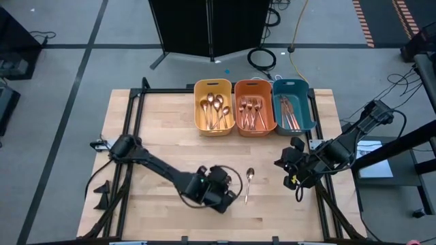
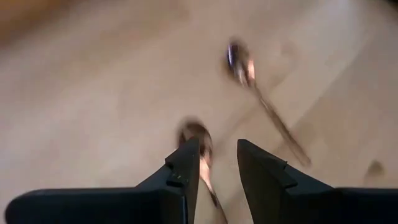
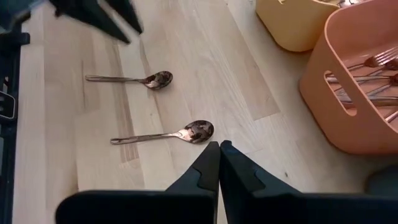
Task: Sort silverware
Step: Put the copper spoon into the yellow bin
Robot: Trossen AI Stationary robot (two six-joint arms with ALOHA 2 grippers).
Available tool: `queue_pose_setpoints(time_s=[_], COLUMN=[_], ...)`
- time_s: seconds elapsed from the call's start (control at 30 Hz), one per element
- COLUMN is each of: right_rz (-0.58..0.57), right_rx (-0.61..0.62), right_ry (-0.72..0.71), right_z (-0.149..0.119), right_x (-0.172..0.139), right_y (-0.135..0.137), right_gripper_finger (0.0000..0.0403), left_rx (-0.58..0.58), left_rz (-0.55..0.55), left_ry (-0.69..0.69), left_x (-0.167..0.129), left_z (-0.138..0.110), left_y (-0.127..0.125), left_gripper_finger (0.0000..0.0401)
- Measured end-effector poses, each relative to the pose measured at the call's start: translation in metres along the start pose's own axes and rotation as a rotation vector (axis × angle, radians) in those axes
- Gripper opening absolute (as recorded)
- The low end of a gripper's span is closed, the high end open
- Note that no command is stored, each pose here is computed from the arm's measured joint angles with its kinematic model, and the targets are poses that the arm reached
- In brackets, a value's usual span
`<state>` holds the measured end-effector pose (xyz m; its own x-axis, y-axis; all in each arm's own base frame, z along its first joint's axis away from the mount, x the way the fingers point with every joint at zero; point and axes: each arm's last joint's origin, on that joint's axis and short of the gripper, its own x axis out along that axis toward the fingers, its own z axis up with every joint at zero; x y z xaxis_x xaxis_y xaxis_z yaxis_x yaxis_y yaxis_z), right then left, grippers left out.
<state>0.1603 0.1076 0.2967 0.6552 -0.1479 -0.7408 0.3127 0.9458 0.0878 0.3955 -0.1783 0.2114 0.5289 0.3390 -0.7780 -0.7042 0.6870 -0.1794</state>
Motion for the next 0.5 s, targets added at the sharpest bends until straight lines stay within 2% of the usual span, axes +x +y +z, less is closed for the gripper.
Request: queue_pose_setpoints(time_s=[0.13, 0.23, 0.37, 0.5], right_rz=[0.000, 0.000, 0.001, 0.005], right_rx=[-0.023, -0.031, -0.033, -0.033], right_ry=[0.000, 0.000, 0.001, 0.006], right_z=[0.000, 0.000, 0.000, 0.000], right_x=[0.000, 0.000, 0.000, 0.000], right_y=[0.000, 0.000, 0.000, 0.000], right_gripper_finger=[0.0000, 0.0000, 0.0000, 0.0000], left_rx=[-0.014, -0.038, -0.032, -0.046], left_rz=[-0.002, -0.035, 0.019, 0.016], left_ry=[0.073, 0.099, 0.125, 0.134], left_x=[0.014, 0.018, 0.044, 0.055], left_z=[-0.032, -0.041, -0.062, -0.067], left_y=[-0.006, -0.013, -0.011, -0.013], left_gripper_finger=[0.0105, 0.0105, 0.0105, 0.0105])
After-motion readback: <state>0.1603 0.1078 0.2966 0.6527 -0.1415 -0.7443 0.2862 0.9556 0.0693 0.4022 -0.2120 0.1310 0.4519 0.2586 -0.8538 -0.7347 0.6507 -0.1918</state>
